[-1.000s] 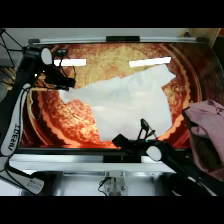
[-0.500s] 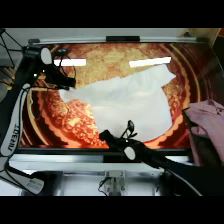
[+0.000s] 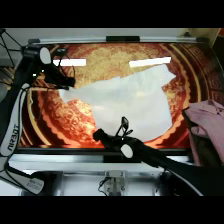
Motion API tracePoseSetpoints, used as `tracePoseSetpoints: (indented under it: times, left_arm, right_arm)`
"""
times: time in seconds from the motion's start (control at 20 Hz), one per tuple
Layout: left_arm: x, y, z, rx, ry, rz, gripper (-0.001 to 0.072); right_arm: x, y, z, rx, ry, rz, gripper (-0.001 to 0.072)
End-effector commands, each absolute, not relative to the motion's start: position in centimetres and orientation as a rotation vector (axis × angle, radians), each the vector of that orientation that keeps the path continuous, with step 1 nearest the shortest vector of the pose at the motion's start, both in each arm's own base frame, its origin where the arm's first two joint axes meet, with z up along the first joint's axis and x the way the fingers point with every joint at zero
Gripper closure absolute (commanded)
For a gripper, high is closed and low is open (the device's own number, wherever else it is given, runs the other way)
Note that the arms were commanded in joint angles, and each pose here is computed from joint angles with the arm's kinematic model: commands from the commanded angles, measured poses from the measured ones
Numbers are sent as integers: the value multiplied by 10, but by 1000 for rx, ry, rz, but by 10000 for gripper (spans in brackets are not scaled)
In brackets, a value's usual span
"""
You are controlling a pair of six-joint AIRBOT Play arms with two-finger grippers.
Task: Fold the shirts.
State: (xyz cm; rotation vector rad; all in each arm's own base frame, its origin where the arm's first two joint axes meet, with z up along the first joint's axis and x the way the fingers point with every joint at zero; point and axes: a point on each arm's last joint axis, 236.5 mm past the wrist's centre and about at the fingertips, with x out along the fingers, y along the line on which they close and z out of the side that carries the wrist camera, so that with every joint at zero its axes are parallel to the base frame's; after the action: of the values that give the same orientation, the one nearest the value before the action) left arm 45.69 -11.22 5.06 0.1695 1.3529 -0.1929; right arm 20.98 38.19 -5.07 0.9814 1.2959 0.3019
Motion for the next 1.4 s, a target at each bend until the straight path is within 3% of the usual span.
tracePoseSetpoints:
  times: [0.0,0.5,0.55,0.6,0.65,0.75,0.85,0.9,0.95,1.35]
  left_arm:
    - [458,-108,51,163,1353,-184,681]
    - [457,-109,53,154,1351,-192,681]
    - [457,-109,53,154,1351,-191,681]
    - [457,-109,53,154,1350,-192,681]
    - [457,-109,53,154,1351,-192,681]
    - [457,-109,53,154,1350,-192,681]
    - [457,-109,53,154,1350,-192,681]
    - [457,-109,53,154,1350,-192,681]
    - [457,-109,53,155,1351,-192,681]
    - [457,-109,53,154,1350,-192,681]
  right_arm:
    - [180,377,-62,875,1404,310,77]
    - [233,377,-105,992,1228,190,80]
    - [238,378,-102,1004,1206,195,102]
    - [239,378,-101,1006,1200,197,222]
    - [238,378,-102,1004,1204,196,282]
    - [233,377,-105,991,1229,188,280]
    - [230,377,-103,990,1241,191,253]
    - [228,378,-97,990,1247,203,180]
    - [226,379,-90,988,1251,219,30]
    - [214,380,-82,978,1296,230,30]
